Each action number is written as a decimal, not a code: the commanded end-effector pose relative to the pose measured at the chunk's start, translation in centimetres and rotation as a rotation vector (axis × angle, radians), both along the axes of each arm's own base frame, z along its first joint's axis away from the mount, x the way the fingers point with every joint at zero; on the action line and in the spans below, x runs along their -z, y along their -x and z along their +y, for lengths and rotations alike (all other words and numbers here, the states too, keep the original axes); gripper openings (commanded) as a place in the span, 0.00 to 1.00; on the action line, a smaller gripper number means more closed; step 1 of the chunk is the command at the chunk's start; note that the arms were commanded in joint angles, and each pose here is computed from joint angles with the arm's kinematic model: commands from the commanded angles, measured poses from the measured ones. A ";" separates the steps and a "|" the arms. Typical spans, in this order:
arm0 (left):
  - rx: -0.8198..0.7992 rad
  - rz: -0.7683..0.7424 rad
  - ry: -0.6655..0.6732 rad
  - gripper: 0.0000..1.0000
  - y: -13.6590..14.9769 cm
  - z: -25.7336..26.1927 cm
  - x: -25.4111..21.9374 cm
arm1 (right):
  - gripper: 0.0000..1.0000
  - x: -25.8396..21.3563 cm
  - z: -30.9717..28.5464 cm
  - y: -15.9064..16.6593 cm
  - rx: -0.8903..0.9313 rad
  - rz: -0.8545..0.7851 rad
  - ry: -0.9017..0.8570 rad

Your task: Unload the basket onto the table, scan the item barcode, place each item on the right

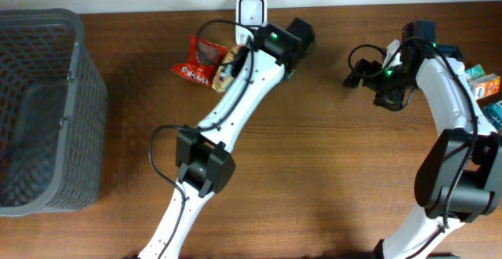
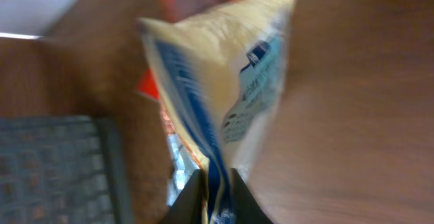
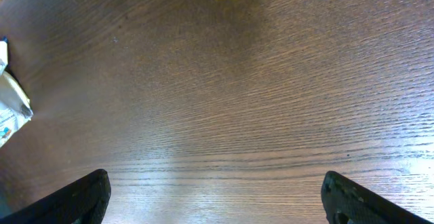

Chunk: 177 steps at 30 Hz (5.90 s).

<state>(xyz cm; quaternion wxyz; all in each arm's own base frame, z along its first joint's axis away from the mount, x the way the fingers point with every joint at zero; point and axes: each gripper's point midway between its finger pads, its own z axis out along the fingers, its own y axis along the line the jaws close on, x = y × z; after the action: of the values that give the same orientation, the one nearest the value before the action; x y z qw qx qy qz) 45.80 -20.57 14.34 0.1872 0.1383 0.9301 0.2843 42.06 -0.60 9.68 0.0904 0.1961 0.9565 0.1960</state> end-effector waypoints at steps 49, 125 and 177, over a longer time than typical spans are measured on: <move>-0.058 0.136 0.724 0.99 -2.7 2.9 -2.7 | 0.98 -1.3 -0.2 -0.4 -0.006 -0.041 0.014; -0.426 0.087 0.732 0.99 -3.7 14.8 -2.0 | 0.04 -3.8 19.7 -21.4 0.276 -0.652 -0.157; -0.426 0.087 0.733 0.99 -3.7 14.8 -2.0 | 0.04 -3.1 23.9 -21.7 -0.059 -0.671 0.160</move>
<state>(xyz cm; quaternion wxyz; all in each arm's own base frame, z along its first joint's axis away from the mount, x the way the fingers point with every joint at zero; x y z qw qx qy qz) 49.44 -6.15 15.89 0.1160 -0.1108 0.9862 -0.0404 63.24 23.32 14.93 0.4137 0.0869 0.8867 0.1874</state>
